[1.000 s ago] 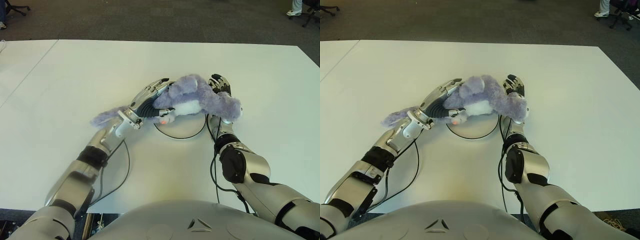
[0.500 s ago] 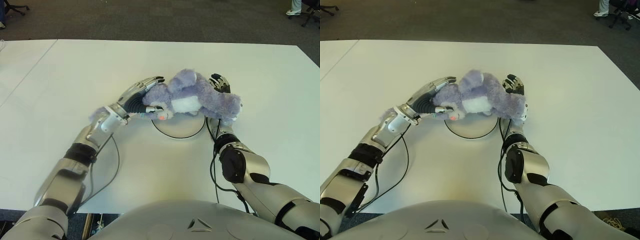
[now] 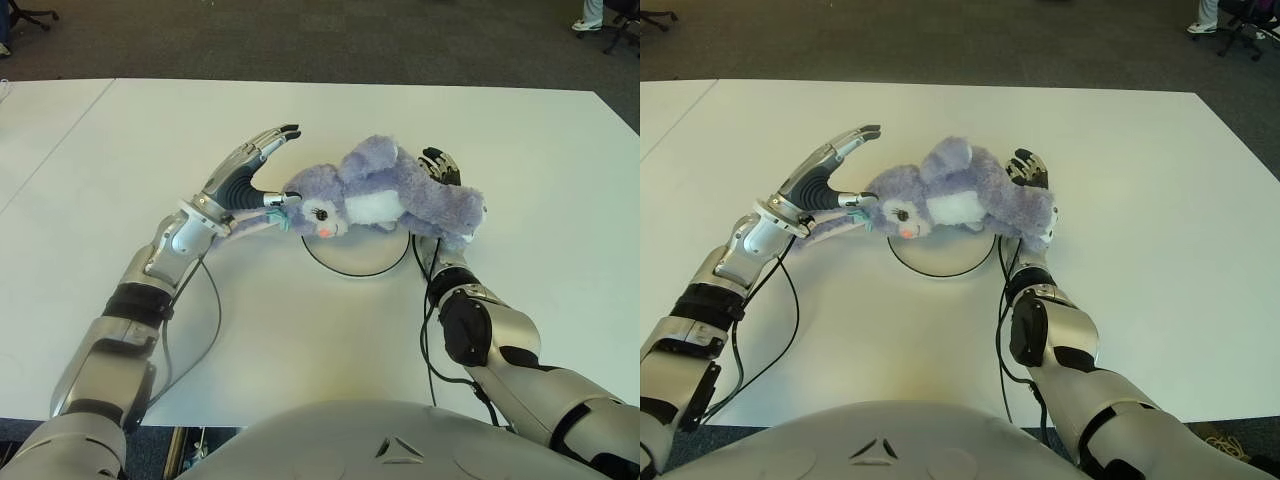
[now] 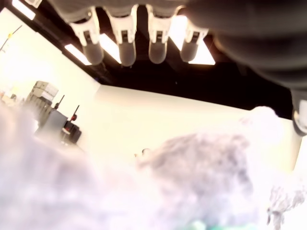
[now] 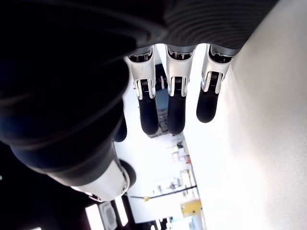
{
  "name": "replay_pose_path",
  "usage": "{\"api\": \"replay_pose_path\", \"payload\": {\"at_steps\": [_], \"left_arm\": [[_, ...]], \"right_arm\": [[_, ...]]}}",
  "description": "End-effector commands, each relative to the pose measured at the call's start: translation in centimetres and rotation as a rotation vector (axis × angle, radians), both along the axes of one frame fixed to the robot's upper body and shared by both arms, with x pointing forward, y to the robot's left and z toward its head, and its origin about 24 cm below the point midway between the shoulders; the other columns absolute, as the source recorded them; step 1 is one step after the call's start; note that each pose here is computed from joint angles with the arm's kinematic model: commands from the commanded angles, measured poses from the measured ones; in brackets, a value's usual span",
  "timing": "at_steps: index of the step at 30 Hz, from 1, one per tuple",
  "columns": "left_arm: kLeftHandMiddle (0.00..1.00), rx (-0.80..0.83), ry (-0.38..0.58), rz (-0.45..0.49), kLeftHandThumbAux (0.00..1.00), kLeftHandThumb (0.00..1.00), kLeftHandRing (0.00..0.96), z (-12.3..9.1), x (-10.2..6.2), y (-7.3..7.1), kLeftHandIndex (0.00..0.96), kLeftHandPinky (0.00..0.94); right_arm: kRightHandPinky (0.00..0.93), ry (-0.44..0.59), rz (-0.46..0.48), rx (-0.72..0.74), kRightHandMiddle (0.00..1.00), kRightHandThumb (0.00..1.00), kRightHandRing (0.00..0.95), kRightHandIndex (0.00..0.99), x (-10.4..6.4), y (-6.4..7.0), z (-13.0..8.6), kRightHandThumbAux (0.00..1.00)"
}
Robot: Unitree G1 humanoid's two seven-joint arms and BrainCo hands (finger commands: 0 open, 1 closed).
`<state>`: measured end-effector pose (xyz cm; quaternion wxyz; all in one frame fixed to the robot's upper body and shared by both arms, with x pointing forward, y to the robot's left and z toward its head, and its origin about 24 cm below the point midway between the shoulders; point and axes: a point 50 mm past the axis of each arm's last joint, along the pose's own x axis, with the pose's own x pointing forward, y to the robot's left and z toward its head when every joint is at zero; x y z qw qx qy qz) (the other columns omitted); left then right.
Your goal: Put the doll into the plate.
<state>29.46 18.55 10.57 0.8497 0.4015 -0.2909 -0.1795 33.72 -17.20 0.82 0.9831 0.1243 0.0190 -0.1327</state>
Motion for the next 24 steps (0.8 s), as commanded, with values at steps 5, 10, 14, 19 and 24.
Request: {"api": "replay_pose_path", "payload": {"at_steps": [5, 10, 14, 19, 24], "left_arm": [[0.019, -0.058, -0.047, -0.005, 0.292, 0.090, 0.015, 0.9, -0.8, 0.8, 0.000, 0.000], [0.018, -0.067, -0.071, -0.008, 0.295, 0.098, 0.013, 1.4, -1.0, 0.9, 0.000, 0.000], [0.019, -0.072, -0.082, -0.003, 0.308, 0.100, 0.017, 1.8, -1.0, 1.1, 0.000, 0.000], [0.035, -0.093, -0.102, 0.002, 0.332, 0.087, 0.039, 2.3, -0.9, 1.2, 0.000, 0.017], [0.055, -0.107, -0.129, 0.021, 0.340, 0.074, 0.068, 2.9, -0.5, 1.6, 0.000, 0.036]], "right_arm": [[0.213, 0.501, 0.005, 0.143, 0.232, 0.524, 0.213, 0.272, -9.0, 2.3, -10.6, 0.847], [0.208, 0.500, 0.004, 0.146, 0.231, 0.533, 0.214, 0.270, -8.9, 2.3, -10.6, 0.839], [0.204, 0.501, 0.005, 0.144, 0.223, 0.531, 0.207, 0.264, -8.9, 2.4, -10.5, 0.836], [0.185, 0.502, 0.005, 0.141, 0.216, 0.525, 0.196, 0.263, -8.9, 2.4, -10.5, 0.844], [0.186, 0.504, 0.004, 0.143, 0.219, 0.528, 0.195, 0.268, -8.9, 2.4, -10.6, 0.845]]}}
